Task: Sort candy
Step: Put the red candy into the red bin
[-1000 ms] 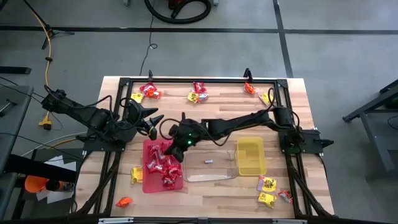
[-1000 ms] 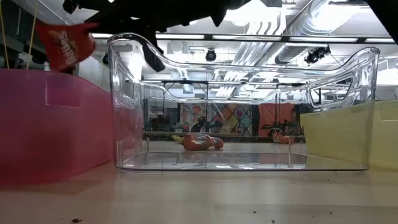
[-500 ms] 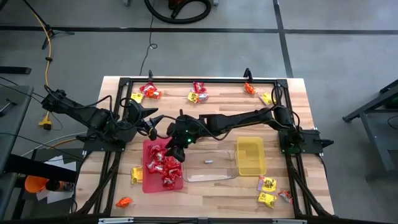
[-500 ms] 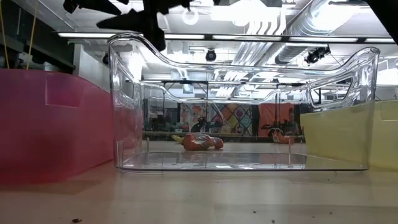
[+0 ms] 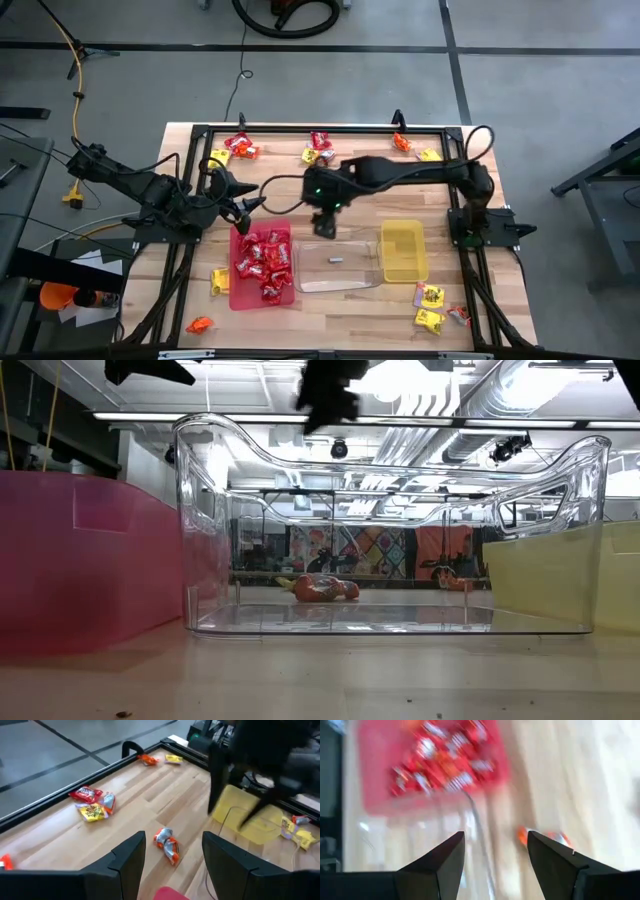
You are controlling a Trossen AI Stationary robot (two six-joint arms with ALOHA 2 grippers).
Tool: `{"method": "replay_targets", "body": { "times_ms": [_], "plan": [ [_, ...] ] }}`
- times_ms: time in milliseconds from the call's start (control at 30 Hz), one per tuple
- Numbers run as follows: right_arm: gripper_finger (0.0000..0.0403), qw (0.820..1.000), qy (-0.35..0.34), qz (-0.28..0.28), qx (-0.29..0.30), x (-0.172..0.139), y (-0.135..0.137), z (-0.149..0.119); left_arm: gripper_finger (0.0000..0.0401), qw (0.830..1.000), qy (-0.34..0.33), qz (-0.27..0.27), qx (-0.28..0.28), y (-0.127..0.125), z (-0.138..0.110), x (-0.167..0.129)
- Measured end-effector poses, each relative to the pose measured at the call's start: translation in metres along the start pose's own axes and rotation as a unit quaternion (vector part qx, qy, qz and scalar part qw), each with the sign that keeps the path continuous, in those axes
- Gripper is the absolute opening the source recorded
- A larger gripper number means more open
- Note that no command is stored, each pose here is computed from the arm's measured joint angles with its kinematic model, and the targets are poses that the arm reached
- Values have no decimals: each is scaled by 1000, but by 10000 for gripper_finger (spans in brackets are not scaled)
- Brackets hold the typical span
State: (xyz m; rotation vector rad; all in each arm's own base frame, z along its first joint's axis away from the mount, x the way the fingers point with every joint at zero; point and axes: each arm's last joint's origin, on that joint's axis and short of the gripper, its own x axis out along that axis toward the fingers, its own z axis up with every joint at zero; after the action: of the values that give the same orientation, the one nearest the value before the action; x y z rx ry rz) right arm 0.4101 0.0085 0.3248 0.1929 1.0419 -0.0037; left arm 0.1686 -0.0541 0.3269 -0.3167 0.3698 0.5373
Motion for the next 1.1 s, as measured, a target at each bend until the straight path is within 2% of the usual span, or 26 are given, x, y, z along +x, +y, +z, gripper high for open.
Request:
{"method": "replay_targets", "body": {
  "times_ms": [100, 200, 300, 433, 533, 667, 800, 900, 1000, 1100],
  "plan": [
    [211, 999, 41, -26, 10, -17, -8, -11, 184, 1000, -6, -1, -14, 1, 4, 4],
    [211, 997, 56, -56, 1, -30, -9, -18, 184, 998, -1, -18, -53, 3, 13, 13],
    [211, 994, 67, -83, -20, -39, -13, -22, 184, 996, 14, -18, -88, 10, 20, 30],
    [211, 988, 101, -113, -33, -51, -34, -29, 184, 992, 31, 1, -120, 20, 25, 55],
    [211, 988, 92, -124, -29, -66, -56, -39, 184, 990, 29, 4, -140, 25, 30, 72],
    [211, 993, 30, -115, 24, -79, -90, -79, 184, 989, 14, 14, -145, 30, 36, 91],
    [211, 990, -32, -99, 97, -83, -110, -133, 184, 981, 7, 54, -185, 46, 41, 109],
    [211, 985, -75, -72, 137, -80, -116, -163, 184, 973, 27, 96, -207, 64, 53, 120],
    [211, 981, -108, -50, 154, -76, -118, -180, 184, 966, 68, 175, -176, 90, 73, 129],
    [211, 976, -114, -34, 183, -70, -119, -188, 184, 941, 133, 280, -136, 131, 84, 140]
  ]
}}
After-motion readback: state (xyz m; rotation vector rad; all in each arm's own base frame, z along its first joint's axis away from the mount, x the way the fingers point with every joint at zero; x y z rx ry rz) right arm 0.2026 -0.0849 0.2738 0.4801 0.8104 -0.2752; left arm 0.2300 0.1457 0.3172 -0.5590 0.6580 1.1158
